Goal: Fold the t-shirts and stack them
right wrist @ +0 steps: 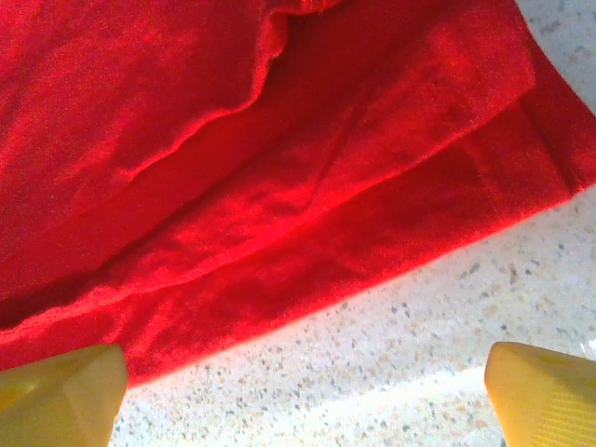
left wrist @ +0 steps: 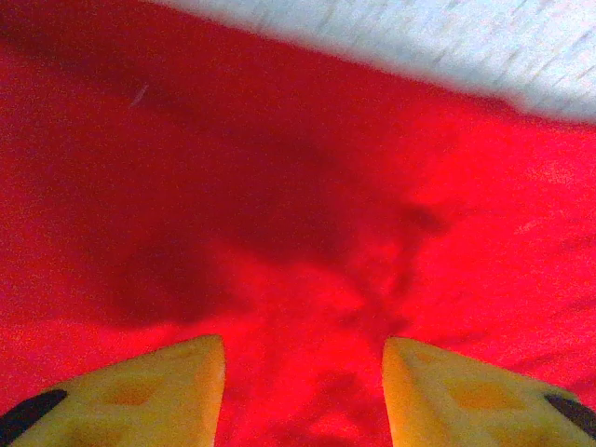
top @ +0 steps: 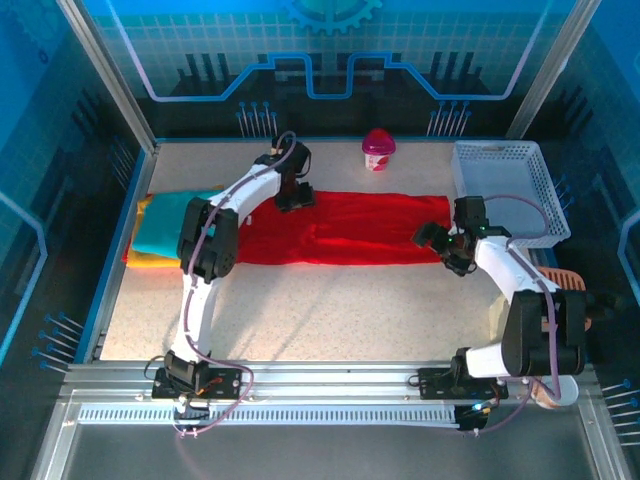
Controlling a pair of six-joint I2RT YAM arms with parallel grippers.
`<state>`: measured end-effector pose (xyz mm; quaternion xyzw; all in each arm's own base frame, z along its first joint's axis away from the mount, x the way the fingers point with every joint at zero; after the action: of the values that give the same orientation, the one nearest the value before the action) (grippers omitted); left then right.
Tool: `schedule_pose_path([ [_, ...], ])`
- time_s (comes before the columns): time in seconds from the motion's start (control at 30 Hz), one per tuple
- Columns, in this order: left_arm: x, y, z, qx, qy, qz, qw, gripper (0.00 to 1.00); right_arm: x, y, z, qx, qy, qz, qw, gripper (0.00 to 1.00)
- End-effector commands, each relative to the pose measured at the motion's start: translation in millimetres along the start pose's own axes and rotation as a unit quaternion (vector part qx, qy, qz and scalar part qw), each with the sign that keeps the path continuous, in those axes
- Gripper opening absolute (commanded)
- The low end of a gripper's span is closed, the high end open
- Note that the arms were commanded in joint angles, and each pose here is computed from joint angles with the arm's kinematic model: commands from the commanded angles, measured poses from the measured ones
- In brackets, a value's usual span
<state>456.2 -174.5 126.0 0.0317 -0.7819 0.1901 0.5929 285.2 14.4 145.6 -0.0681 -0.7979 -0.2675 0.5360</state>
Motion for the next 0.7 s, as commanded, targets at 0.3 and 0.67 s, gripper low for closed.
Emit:
schedule_pose_path([
  [0.3, 45.5, 61.4, 74.4, 0.030, 0.000, -0.017, 0.999, 0.49, -34.9, 9.7, -39.5, -0.011, -0.010, 0.018, 1.000, 0.98],
  [0.67, 24.1, 85.6, 101.0, 0.041, 0.025, -0.046, 0.998, 0.48, -54.7, 14.1, -50.8, -0.016, 0.001, 0.022, 1.000, 0.96],
])
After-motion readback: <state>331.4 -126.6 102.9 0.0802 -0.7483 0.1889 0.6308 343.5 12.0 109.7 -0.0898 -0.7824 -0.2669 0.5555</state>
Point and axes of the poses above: each hand's point on the last joint's axis, 136 mm out from that joint toward the fingers, its own x axis back along the fingers, its own y axis along the line the jaws close on, z = x × y, the point moved 8 cm from there along x, back along the fingers, and after that the axes turned 6 degrees about x, right-handed, at the moved point
